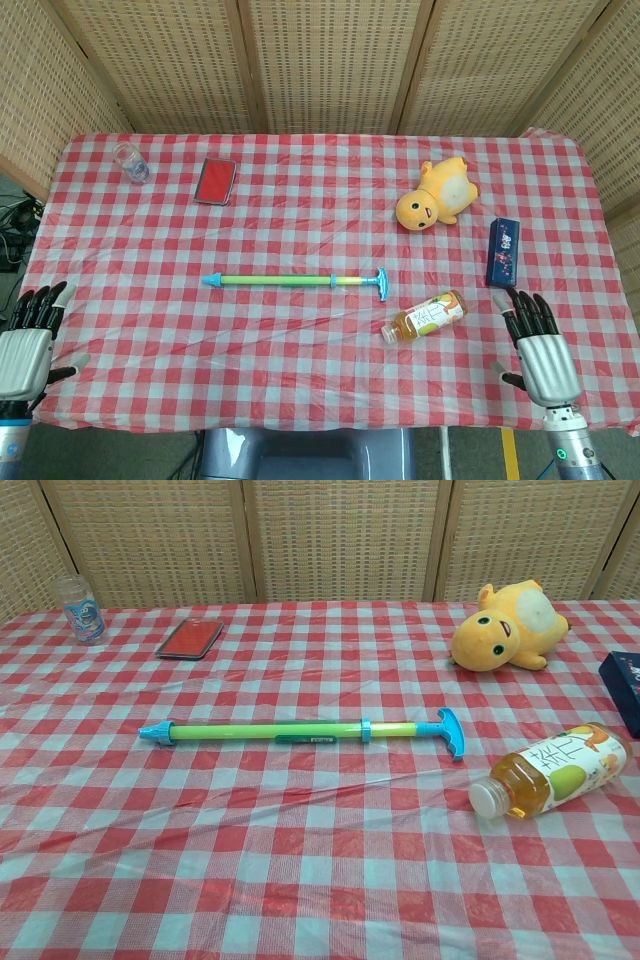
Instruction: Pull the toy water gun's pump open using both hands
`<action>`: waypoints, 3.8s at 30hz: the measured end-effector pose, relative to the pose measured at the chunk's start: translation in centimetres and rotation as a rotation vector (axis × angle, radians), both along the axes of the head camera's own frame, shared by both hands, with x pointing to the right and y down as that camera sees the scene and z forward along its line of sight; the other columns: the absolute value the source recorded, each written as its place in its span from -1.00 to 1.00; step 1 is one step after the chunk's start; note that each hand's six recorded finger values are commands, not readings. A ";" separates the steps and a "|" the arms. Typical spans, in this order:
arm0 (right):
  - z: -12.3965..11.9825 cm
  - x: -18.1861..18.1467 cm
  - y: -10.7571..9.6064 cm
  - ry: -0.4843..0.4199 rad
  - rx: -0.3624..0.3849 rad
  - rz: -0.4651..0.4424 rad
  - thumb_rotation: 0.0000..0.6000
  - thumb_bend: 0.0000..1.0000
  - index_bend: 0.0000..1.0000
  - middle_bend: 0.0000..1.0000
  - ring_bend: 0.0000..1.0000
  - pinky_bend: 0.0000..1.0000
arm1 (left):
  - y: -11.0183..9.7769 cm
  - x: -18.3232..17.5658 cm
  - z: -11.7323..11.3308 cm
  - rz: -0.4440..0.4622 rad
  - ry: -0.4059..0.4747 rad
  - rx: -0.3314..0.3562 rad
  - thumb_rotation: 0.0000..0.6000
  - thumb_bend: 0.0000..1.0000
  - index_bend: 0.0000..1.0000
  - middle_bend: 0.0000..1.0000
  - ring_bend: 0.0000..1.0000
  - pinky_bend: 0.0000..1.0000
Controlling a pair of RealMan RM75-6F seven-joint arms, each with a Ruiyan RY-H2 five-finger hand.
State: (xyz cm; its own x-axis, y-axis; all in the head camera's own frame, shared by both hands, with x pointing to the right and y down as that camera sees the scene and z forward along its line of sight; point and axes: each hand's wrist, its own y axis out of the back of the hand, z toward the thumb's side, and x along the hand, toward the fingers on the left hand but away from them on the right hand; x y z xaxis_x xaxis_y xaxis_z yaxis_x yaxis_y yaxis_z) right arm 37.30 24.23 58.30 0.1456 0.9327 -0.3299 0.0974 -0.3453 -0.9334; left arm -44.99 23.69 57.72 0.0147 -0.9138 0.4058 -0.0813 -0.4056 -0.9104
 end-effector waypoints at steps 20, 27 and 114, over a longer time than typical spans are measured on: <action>0.7 -6.2 -6.2 -0.040 0.071 -0.095 1.00 -0.68 -0.73 0.27 0.26 0.15 | -0.5 -0.4 0.8 -0.030 0.008 -0.015 1.00 -0.95 -1.00 -1.00 -1.00 -1.00; 2.8 -10.4 -9.7 0.008 0.025 -0.148 1.00 -0.57 -0.34 0.71 0.66 0.27 | -0.8 -1.3 2.0 -0.055 -0.007 -0.047 1.00 -0.94 -1.00 -1.00 -1.00 -1.00; 13.4 -21.4 -14.8 0.010 -0.259 -0.089 1.00 -0.03 0.74 1.00 0.92 0.40 | -7.1 -0.5 2.2 -0.025 -0.008 -0.089 1.00 -0.88 -0.60 -1.00 -1.00 -1.00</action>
